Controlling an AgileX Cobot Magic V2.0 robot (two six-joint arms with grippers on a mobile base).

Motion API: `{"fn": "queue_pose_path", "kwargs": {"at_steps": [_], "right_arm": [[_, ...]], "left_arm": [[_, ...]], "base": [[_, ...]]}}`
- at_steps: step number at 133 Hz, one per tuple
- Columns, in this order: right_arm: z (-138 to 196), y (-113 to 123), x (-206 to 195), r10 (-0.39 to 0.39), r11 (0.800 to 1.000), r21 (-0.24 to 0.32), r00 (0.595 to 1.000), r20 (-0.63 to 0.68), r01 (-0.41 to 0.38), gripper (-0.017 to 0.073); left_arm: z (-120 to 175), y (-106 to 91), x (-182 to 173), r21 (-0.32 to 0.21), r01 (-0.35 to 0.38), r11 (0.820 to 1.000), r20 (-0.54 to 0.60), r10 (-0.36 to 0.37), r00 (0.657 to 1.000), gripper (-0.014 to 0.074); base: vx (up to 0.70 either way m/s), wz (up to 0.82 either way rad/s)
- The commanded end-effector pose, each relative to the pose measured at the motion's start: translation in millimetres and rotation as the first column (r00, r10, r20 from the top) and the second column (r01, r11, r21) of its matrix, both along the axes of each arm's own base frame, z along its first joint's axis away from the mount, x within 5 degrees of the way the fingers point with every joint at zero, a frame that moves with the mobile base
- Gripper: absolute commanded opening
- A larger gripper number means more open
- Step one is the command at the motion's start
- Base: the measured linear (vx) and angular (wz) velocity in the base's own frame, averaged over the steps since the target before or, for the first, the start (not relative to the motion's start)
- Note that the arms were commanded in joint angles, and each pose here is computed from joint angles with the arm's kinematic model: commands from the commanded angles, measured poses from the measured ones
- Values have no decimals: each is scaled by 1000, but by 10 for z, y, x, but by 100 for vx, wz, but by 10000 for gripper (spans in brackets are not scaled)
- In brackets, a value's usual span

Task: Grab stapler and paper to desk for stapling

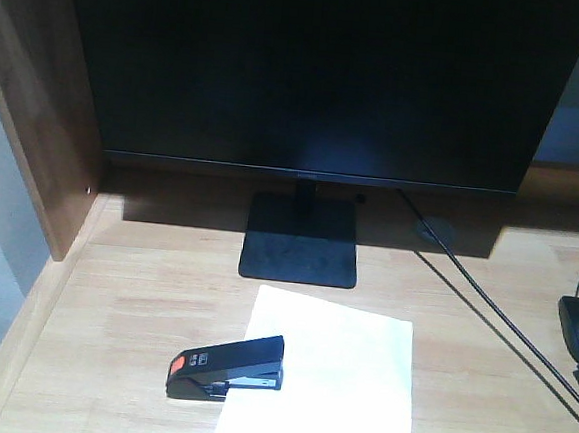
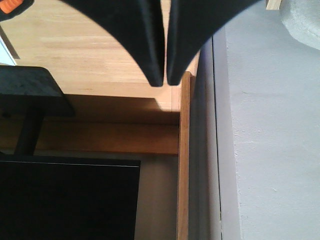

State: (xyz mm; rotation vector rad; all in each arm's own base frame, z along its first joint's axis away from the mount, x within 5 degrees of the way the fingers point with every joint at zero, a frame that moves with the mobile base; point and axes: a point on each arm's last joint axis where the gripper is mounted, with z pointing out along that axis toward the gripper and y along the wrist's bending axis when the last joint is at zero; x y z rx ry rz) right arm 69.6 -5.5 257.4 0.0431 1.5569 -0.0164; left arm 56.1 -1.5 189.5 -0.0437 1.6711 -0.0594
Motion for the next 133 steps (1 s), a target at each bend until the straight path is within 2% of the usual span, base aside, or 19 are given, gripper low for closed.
{"fn": "queue_pose_path", "kwargs": {"at_steps": [1,25,51,56,57,82,95,117,133], "right_arm": [[102,21,-2,23,1000,-18,999,29,-22,-10],[70,47,-1,51,998,-34,999,-6,-52,-10],[52,106,-4,114,990,-86,993,-29,-116,-10],[54,115,-4,124,989,-77,992,-25,-126,-10],[55,115,-4,124,988,-92,992,-25,-126,-10],[78,127,-7,137,988,-76,991,1,-137,-10],[66,109,-18,112,991,-72,994,-4,-112,-10],[-140,42,-69,13,1000,-18,1000,7,-13,-10],[-370,38,-119,5,1000,-18,999,35,-5,-10]], "left_arm": [[46,8,-4,-4,-10,1000,82,10,997,-6],[46,8,-4,-4,-10,1000,82,10,997,-6],[46,8,-4,-4,-10,1000,82,10,997,-6],[46,8,-4,-4,-10,1000,82,10,997,-6],[46,8,-4,-4,-10,1000,82,10,997,-6],[46,8,-4,-4,-10,1000,82,10,997,-6],[46,8,-4,-4,-10,1000,82,10,997,-6],[46,8,-4,-4,-10,1000,82,10,997,-6],[46,8,-4,-4,-10,1000,82,10,997,-6]], "base": [[0,0],[0,0],[0,0],[0,0],[0,0],[0,0],[0,0],[0,0],[0,0]]}}
